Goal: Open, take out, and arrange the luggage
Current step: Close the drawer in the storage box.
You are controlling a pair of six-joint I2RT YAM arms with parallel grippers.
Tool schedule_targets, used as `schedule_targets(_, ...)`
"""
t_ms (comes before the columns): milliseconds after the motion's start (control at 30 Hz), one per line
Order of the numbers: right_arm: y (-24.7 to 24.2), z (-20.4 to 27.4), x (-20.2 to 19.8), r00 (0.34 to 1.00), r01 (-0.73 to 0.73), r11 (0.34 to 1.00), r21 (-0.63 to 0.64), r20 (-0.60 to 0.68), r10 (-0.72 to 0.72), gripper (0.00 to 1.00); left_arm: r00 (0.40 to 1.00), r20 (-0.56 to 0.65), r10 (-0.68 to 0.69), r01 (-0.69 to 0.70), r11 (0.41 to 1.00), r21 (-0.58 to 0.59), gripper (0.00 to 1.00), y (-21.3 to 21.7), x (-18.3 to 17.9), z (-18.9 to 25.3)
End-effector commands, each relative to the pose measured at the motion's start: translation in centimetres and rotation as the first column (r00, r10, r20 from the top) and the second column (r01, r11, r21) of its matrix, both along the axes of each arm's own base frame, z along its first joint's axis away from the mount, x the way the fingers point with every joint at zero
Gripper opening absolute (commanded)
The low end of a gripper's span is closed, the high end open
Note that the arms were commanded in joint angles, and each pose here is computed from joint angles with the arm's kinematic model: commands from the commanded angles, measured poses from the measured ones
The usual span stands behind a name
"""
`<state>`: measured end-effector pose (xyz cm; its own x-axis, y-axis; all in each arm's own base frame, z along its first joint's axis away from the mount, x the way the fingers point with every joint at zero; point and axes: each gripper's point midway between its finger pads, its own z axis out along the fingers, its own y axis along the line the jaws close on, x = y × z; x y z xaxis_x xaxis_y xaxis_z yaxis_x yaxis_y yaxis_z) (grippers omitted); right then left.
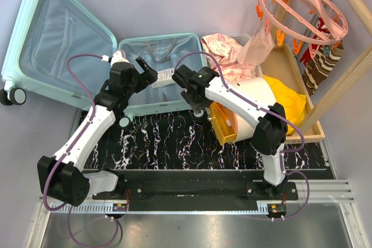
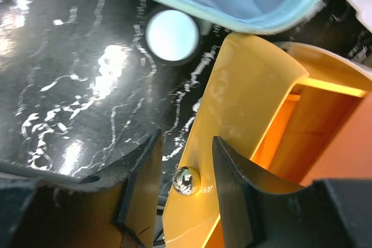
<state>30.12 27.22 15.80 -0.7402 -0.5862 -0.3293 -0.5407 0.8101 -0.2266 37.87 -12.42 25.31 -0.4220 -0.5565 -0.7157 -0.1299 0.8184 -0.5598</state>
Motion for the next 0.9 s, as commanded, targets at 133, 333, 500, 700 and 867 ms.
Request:
schedule_targets(133, -4.7, 0.1, 1.7, 0.99, 0.138, 0.983, -0.118, 0.048, -0.133, 0.5, 0.999, 0.048, 0.025, -0.025, 1.0, -0.004, 0.99, 0.4, 0.7, 1.2)
schedule_targets(333, -6.1, 0.1, 2.4, 0.983, 0.176, 0.974, -0.139, 0.069, -0.168, 0.5, 0.999, 0.046, 0.026, -0.026, 1.0, -0.003, 0.99, 0.5, 0.6, 1.1)
schedule_targets(500, -6.9, 0.3, 2.8, 0.979, 0.191, 0.969, -0.158, 0.099, -0.177, 0.52, 0.999, 0.046, 0.029, -0.029, 1.0, 0.004, 0.99, 0.6, 0.5, 1.0)
schedule_targets(700, -7.3, 0.5, 2.7, 0.977, 0.201, 0.969, -0.145, 0.102, -0.187, 0.53, 0.998, 0.046, 0.038, -0.038, 0.999, 0.0, 0.99, 1.0, -0.3, 0.9)
schedule_targets(867, -4.8, 2.3, 3.3, 0.986, 0.13, 0.991, -0.007, 0.107, -0.129, 0.53, 0.997, 0.071, -0.032, 0.03, 0.999, 0.03, 0.99, 0.4, -1.0, 1.4)
